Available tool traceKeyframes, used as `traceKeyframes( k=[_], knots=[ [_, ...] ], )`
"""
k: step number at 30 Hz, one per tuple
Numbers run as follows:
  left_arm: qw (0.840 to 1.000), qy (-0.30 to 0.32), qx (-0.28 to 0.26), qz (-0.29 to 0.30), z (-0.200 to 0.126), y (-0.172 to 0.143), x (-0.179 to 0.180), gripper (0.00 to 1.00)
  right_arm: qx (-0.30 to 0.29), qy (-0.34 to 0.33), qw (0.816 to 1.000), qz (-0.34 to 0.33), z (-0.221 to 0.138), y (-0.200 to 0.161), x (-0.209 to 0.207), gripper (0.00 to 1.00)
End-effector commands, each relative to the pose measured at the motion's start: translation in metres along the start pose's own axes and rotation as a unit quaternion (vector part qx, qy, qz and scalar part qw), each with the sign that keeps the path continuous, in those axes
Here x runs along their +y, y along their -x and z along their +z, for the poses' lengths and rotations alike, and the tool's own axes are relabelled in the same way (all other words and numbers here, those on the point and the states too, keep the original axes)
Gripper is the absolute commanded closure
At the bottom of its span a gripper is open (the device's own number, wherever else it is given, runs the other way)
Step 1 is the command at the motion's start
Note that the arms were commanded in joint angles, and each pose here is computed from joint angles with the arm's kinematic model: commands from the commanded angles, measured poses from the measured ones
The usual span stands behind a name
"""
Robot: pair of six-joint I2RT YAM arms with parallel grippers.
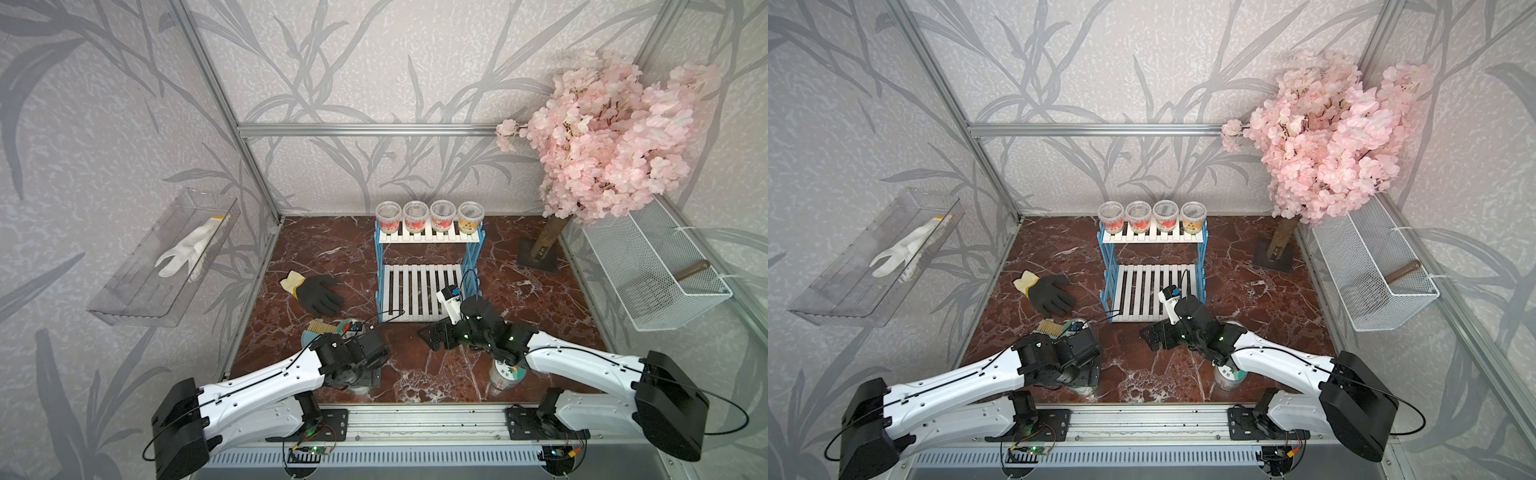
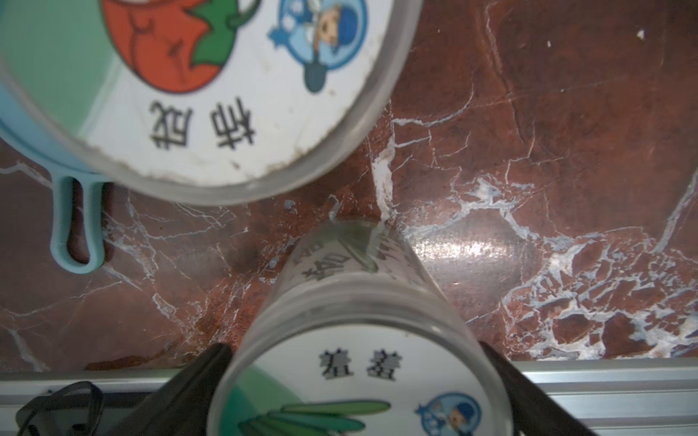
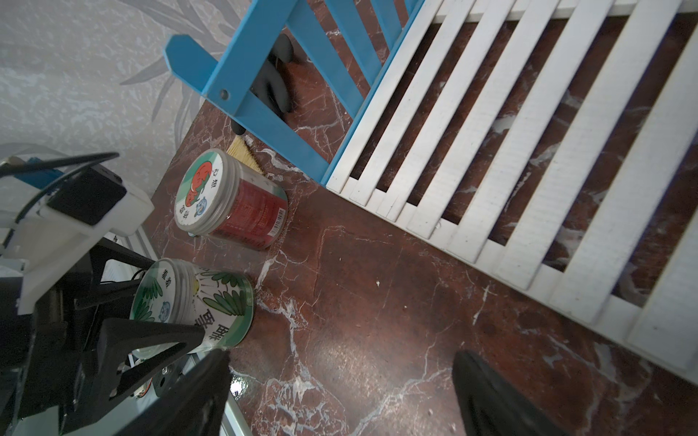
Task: Place the seed container on the shelf
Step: Pick up the seed jar at the center of the board.
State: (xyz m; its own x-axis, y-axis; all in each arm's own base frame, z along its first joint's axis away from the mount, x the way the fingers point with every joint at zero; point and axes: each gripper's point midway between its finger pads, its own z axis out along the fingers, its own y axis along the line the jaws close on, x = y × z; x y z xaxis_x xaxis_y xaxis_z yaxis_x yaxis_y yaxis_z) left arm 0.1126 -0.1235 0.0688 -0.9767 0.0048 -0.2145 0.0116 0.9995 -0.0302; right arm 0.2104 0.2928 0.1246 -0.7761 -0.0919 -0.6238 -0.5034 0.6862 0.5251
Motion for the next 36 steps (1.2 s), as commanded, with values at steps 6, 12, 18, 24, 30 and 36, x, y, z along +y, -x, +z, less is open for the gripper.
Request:
traceKeyframes(
  k=[6, 12, 18, 24, 30, 36],
  knots=[
    [0.997, -0.059, -0.024, 0.033, -0.042, 0.015, -0.021, 0.26, -0.059, -0.022, 0.997, -0.033, -0.027, 0.01, -0.006, 0.03],
    [0.97, -0.174, -0.079, 0.152, -0.085, 0.036, -0.071, 0.26, -0.117, -0.039, 0.987, -0.103, -0.056, 0.023, -0.008, 0.01],
    [0.907, -0.196, -0.197, 0.317, -0.113, 0.072, -0.102, 0.25, -0.179, -0.016, 0.961, -0.21, -0.083, 0.03, 0.005, 0.01],
    [0.81, -0.242, -0.25, 0.472, -0.125, 0.081, -0.125, 0.22, -0.185, 0.08, 0.927, -0.317, -0.087, 0.011, 0.037, 0.01],
    [0.752, -0.299, -0.244, 0.535, -0.132, 0.076, -0.126, 0.26, -0.154, 0.161, 0.89, -0.398, -0.073, -0.01, 0.064, 0.1],
    [0.731, -0.33, -0.243, 0.546, -0.142, 0.07, -0.135, 0.26, -0.174, 0.158, 0.841, -0.487, -0.056, -0.011, 0.082, 0.15]
  ],
)
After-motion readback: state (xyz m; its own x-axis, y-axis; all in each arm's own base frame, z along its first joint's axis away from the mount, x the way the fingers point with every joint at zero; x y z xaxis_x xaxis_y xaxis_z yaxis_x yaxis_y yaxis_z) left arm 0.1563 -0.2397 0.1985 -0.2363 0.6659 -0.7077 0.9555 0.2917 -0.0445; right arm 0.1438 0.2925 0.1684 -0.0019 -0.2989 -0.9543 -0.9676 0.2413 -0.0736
